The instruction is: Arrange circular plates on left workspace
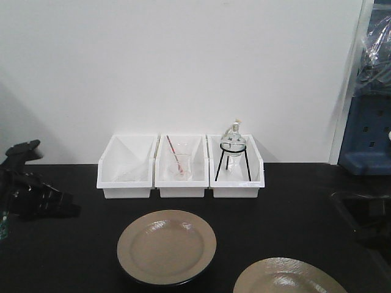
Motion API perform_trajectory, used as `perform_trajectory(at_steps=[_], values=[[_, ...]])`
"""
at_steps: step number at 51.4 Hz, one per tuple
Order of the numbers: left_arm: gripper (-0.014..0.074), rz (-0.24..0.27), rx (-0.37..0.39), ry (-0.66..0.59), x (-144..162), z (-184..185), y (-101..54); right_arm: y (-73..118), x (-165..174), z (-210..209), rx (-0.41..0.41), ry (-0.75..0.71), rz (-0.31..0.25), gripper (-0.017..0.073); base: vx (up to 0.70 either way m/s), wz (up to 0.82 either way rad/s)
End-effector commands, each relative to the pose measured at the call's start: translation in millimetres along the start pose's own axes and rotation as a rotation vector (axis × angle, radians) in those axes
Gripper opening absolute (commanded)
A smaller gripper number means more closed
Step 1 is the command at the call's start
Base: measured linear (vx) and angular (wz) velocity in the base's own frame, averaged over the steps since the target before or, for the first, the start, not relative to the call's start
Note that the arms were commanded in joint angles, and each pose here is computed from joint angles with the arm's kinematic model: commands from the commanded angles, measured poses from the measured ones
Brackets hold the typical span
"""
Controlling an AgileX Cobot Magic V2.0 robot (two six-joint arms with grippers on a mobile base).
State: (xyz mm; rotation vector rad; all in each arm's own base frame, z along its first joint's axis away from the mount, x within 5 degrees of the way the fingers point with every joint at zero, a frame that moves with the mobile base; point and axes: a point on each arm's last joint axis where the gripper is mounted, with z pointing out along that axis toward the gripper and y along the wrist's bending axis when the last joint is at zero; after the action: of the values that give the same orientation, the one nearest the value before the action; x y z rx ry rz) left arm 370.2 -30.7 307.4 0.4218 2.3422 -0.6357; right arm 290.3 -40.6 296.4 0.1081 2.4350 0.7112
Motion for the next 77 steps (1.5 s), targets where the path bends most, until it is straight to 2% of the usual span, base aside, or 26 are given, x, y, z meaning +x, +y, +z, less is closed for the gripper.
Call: perform_trajectory(at_steps=[1, 10, 15, 18, 20, 25, 29, 35, 42, 50, 55, 59, 63, 70, 77], values=[[-0.0007, 0.041, 0.028, -0.098, -16.0, -35.3, -28.5, 4.9, -4.3, -11.6, 0.034, -0.010, -0.069, 0.0070, 0.00, 0.00], [-0.0006, 0.067, 0.072, -0.077, -13.5, -48.9, -42.2, -7.3, 4.4, -8.4, 0.125, 0.104, -0.067, 0.0341, 0.00, 0.00], [-0.0006, 0.063, 0.120, -0.043, -10.4, -49.1, -46.4, -17.3, 7.4, -5.6, 0.202, 0.145, 0.016, 0.0488, 0.00, 0.00], [-0.0005, 0.060, 0.138, -0.034, -9.5, -49.3, -48.0, -27.0, 9.6, -1.1, 0.260, 0.180, 0.075, 0.0523, 0.00, 0.00], [-0.0004, 0.060, 0.143, -0.028, -9.0, -49.4, -48.5, -33.1, 11.4, 3.3, 0.282, 0.212, 0.093, 0.0529, 0.00, 0.00], [-0.0003, 0.061, 0.156, -0.014, -7.7, -49.5, -49.6, -49.6, 16.2, 22.3, 0.287, 0.299, 0.138, 0.0526, 0.00, 0.00], [-0.0003, 0.063, 0.167, 0.000, -6.4, -49.7, -50.6, -60.3, 18.1, 41.0, 0.248, 0.332, 0.185, 0.0517, 0.00, 0.00], [-0.0001, 0.066, 0.183, 0.018, -4.6, -49.9, -52.0, -69.0, 18.8, 61.7, 0.167, 0.338, 0.192, 0.0508, 0.00, 0.00], [-0.0001, 0.065, 0.188, 0.023, -4.2, -50.0, -52.4, -77.5, 22.8, 86.9, 0.052, 0.357, 0.253, 0.0508, 0.00, 0.00], [-0.0001, 0.065, 0.188, 0.022, -4.3, -50.0, -52.3, -78.2, 22.5, 108.3, -0.120, 0.325, 0.325, 0.0508, 0.00, 0.00], [-0.0001, 0.065, 0.188, 0.023, -4.2, -50.0, -52.4, -82.0, 23.8, 119.1, -0.173, 0.313, 0.364, 0.0482, 0.00, 0.00], [-0.0001, 0.065, 0.188, 0.023, -4.2, -50.0, -52.4, -85.0, 25.5, 124.9, -0.185, 0.315, 0.388, 0.0421, 0.00, 0.00], [-0.0001, 0.065, 0.188, 0.023, -4.2, -50.0, -52.4, -87.3, 27.1, 128.4, -0.191, 0.319, 0.396, 0.0293, 0.00, 0.00], [-0.0001, 0.066, 0.187, 0.022, -4.2, -50.0, -52.3, -86.5, 26.4, 127.4, -0.201, 0.315, 0.399, -0.0019, 0.00, 0.00], [-0.0001, 0.067, 0.186, 0.021, -4.3, -50.0, -52.2, -83.4, 21.2, 116.7, -0.290, 0.291, 0.439, -0.0011, 0.00, 0.00]])
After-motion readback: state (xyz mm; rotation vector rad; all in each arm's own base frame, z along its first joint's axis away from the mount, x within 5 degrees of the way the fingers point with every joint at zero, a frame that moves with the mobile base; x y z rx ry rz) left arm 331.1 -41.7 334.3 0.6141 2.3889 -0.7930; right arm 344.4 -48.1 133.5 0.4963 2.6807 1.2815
